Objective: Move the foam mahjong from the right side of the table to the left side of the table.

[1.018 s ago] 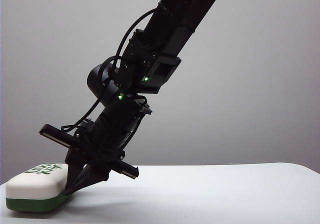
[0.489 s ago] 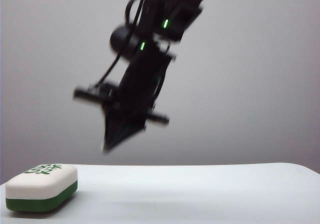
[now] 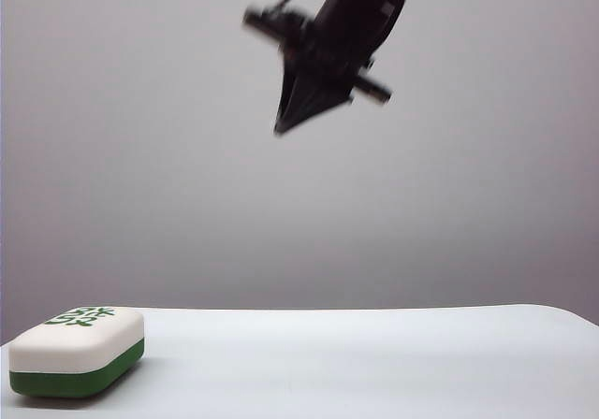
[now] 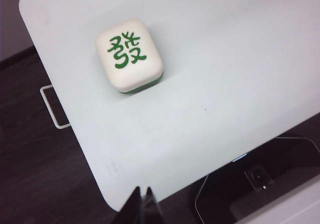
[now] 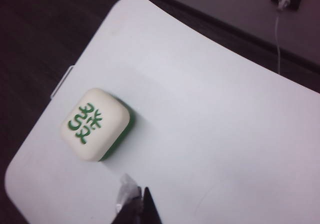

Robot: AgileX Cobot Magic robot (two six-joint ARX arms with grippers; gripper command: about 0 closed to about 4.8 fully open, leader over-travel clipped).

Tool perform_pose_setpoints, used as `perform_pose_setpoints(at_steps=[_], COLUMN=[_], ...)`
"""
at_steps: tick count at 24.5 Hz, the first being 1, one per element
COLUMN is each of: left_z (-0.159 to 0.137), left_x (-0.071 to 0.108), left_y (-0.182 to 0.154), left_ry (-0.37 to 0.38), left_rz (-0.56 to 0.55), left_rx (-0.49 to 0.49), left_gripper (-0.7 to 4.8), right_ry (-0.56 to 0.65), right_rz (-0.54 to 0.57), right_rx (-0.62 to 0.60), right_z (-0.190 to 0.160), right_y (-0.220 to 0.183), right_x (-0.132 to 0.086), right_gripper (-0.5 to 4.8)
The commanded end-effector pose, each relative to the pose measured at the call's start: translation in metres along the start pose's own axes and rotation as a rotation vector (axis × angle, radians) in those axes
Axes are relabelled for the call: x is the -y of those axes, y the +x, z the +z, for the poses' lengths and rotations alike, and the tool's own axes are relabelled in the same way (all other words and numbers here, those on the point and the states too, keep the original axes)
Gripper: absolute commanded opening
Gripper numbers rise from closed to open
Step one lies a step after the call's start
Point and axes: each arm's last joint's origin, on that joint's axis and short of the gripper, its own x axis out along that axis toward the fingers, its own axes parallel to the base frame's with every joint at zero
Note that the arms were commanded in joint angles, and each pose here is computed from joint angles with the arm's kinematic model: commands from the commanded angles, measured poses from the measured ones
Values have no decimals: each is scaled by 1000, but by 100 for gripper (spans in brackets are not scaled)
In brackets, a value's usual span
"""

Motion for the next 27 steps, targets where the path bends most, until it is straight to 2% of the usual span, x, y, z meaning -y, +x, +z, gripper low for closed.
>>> perform_pose_setpoints(at_steps=[1, 7, 10, 12, 15, 20, 22, 24, 25, 27], left_z=[-8, -10, -7, -3, -3, -6, -8, -13, -19, -26], left_x=[2, 4, 2, -1, -2, -3, -5, -7, -8, -8], left_y=[-2, -21, -18, 3, 18, 35, 38, 41, 41, 40], left_ry=[1, -4, -1, -20, -16, -23, -49, -106, -118, -118], left_rz=[33, 86, 115, 147, 153, 176, 178, 187, 219, 233], left_rx=[111, 337, 457, 558, 605, 657, 675, 722, 771, 813], left_gripper=[-5, -5, -5, -5, -5, -5, -5, -5, -5, -5], right_ry=[8, 53, 74, 66, 65, 113, 132, 131, 128, 131], right_rz=[-10, -52, -94, -130, -158, -264, -299, -308, -335, -355], right_rx=[47, 158, 272, 410, 486, 597, 647, 737, 802, 850], right_z=[-20, -63, -85, -112, -134, -167, -180, -198, -210, -222], right_y=[-42, -86, -105, -125, -140, -168, -179, -193, -198, -199], right_x=[8, 16, 19, 20, 22, 38, 46, 52, 56, 57], right_gripper=[-5, -5, -5, -5, -5, -5, -5, -5, -5, -5])
